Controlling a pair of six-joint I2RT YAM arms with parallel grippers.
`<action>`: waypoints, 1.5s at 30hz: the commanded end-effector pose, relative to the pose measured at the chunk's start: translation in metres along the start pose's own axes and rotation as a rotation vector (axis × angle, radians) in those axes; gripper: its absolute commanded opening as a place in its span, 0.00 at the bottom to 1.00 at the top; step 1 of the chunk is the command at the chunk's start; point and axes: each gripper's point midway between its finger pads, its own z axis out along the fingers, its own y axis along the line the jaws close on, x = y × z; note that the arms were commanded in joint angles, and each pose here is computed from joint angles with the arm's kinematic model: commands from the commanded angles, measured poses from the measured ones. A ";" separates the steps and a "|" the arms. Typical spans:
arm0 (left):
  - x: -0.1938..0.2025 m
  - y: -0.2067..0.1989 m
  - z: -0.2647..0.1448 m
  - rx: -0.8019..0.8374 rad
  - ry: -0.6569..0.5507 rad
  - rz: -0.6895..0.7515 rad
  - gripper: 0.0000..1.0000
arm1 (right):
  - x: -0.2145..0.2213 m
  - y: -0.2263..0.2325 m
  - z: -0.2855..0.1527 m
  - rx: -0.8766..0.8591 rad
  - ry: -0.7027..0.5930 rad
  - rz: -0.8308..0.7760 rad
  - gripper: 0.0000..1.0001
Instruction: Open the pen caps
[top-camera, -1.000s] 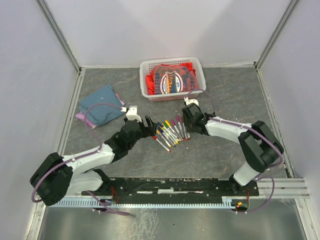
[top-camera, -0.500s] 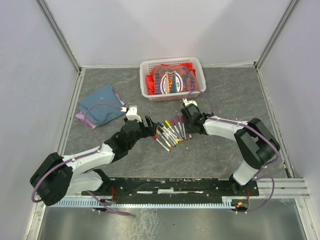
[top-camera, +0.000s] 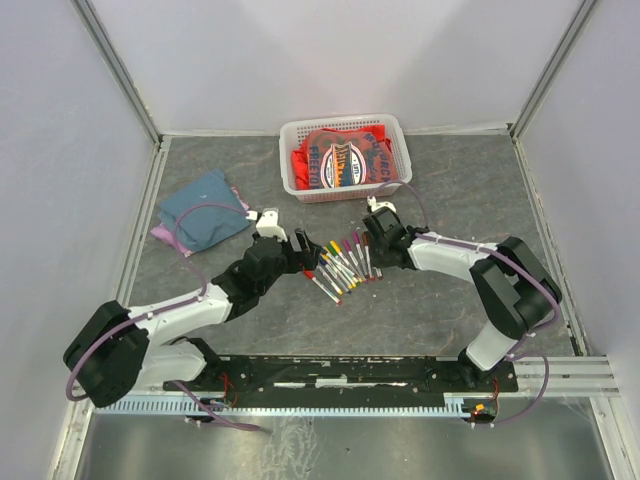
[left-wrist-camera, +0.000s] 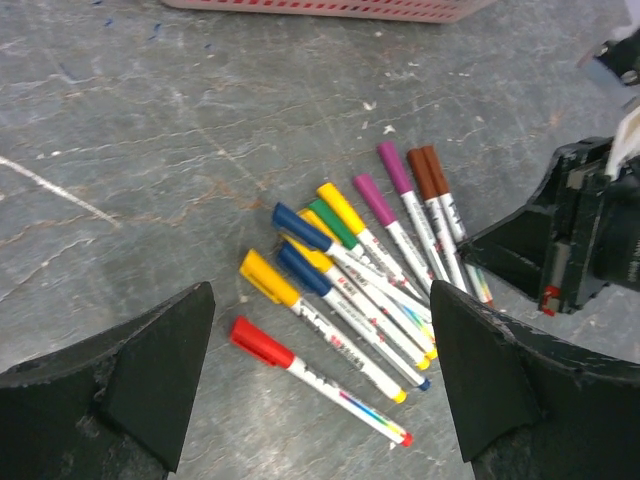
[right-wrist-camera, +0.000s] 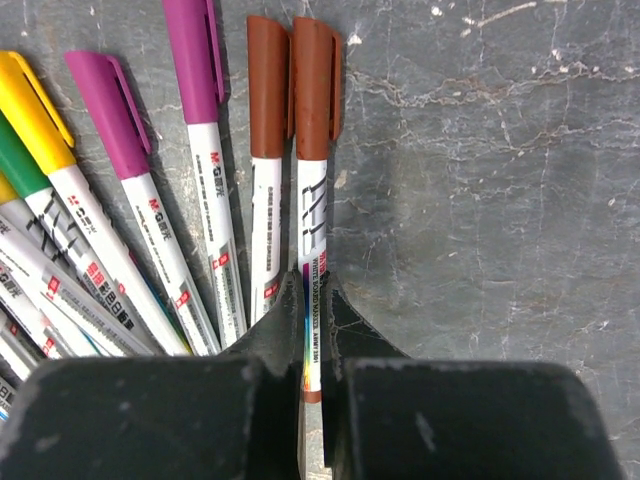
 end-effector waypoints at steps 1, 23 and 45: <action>-0.024 -0.042 0.006 0.126 -0.024 -0.073 0.95 | -0.003 0.000 -0.013 -0.023 -0.025 0.013 0.01; -0.003 -0.111 0.044 0.495 0.232 -0.467 0.87 | -0.035 0.050 -0.096 -0.395 -0.242 -0.019 0.01; -0.010 -0.112 0.053 0.564 0.234 -0.587 0.55 | -0.021 0.091 -0.111 -0.545 -0.219 -0.065 0.01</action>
